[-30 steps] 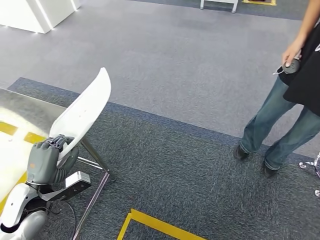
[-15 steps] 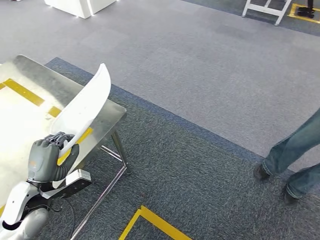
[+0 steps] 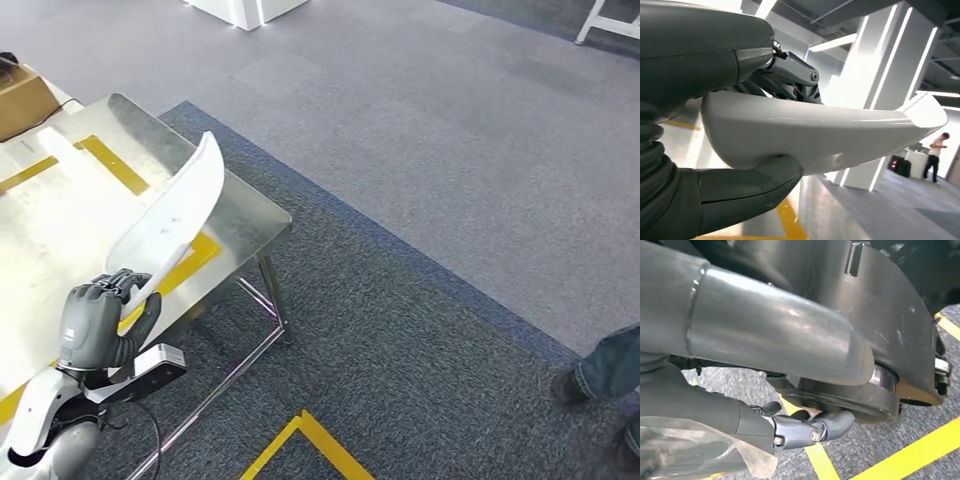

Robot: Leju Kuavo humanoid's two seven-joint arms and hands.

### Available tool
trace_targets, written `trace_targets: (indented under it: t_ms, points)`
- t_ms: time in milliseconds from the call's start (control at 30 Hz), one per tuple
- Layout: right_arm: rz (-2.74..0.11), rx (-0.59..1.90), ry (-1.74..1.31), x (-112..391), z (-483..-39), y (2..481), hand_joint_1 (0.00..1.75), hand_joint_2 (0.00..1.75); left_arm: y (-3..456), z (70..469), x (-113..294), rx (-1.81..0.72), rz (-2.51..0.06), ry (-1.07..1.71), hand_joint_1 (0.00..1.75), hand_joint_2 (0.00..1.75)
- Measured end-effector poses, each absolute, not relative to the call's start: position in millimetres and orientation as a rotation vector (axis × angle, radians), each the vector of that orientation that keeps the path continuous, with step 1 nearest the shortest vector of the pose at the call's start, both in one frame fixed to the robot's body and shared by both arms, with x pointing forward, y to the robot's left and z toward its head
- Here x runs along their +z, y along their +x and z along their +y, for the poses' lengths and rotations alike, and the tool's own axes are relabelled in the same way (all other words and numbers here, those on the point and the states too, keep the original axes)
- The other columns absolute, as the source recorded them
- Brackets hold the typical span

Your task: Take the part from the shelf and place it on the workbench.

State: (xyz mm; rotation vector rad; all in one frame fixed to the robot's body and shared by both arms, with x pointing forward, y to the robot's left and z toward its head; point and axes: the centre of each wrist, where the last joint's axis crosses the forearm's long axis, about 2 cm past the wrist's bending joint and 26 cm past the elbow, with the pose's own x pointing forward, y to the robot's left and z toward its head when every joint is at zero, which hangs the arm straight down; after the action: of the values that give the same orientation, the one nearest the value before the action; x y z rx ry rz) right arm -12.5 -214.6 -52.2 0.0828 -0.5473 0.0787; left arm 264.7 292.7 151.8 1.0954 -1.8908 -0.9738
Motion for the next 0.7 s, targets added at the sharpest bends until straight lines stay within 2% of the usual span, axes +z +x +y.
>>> trace_targets:
  t_ms: [700]
  points:
    - [-0.562,0.080,0.077,-52.8,-216.5,-8.9,0.00,0.00,265.4,290.1,153.3,-0.973,-1.895,1.088,1.75,1.75]
